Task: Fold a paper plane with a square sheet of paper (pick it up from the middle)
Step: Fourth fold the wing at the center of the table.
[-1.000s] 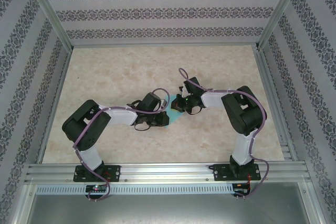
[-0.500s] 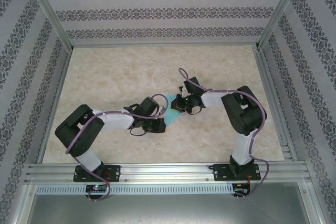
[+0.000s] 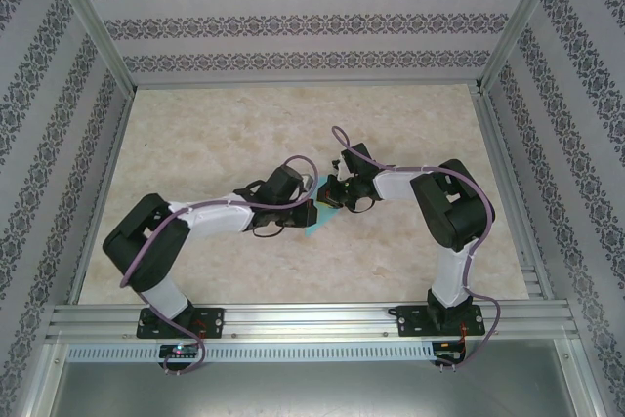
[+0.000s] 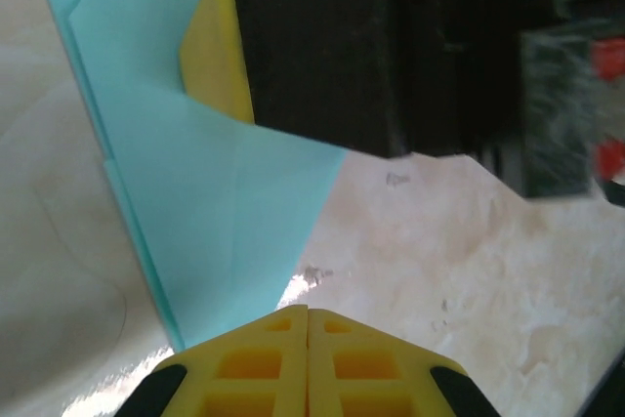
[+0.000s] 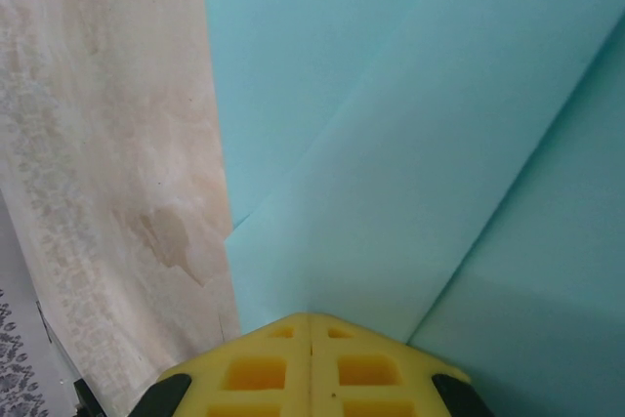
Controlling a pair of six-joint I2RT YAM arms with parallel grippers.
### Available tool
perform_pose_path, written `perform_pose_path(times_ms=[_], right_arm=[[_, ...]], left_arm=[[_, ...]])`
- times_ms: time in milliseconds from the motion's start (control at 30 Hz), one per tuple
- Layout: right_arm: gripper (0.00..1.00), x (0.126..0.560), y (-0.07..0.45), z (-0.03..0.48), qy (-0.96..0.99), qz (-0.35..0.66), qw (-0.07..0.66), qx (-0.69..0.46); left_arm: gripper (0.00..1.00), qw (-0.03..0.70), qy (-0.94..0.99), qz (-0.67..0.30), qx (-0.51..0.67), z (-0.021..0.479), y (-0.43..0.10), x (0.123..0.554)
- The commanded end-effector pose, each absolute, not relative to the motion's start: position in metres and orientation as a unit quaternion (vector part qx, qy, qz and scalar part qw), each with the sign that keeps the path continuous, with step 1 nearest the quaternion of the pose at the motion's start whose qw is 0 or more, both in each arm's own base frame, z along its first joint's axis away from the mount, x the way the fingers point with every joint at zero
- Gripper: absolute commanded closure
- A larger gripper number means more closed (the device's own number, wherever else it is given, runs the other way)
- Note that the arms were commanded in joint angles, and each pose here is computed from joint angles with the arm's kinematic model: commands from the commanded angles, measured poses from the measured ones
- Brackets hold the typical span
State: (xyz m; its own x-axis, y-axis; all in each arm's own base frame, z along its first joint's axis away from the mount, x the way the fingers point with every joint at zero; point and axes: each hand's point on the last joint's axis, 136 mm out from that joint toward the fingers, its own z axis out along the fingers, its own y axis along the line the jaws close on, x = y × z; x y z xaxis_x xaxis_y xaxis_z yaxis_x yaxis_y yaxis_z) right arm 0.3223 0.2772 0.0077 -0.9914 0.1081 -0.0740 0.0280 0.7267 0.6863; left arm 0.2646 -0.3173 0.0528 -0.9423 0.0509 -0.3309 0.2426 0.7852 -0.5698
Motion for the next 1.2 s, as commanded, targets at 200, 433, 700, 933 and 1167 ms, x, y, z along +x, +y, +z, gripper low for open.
perform_pose_path(times_ms=[200,433,700,933,1167], right_arm=[[1.0,0.28,0.232,-0.068,0.97,0.23,-0.012,0.079],[1.0,0.278,0.231,-0.069,0.971,0.227,-0.013,0.079],[1.0,0.277,0.228,-0.071,0.972,0.221,-0.015,0.081],[1.0,0.277,0.227,-0.072,0.972,0.219,-0.015,0.083],[1.0,0.277,0.227,-0.072,0.972,0.219,-0.016,0.083]], left_arm=[[0.94,0.182,0.933,-0.308,0.049,0.04,-0.333,0.301],[0.95,0.167,0.945,-0.277,0.043,0.01,-0.317,0.292],[0.94,0.114,0.945,-0.305,0.036,0.001,-0.306,0.255],[0.94,0.066,0.941,-0.328,0.046,0.005,-0.302,0.215],[0.95,0.042,0.953,-0.296,0.056,-0.004,-0.284,0.189]])
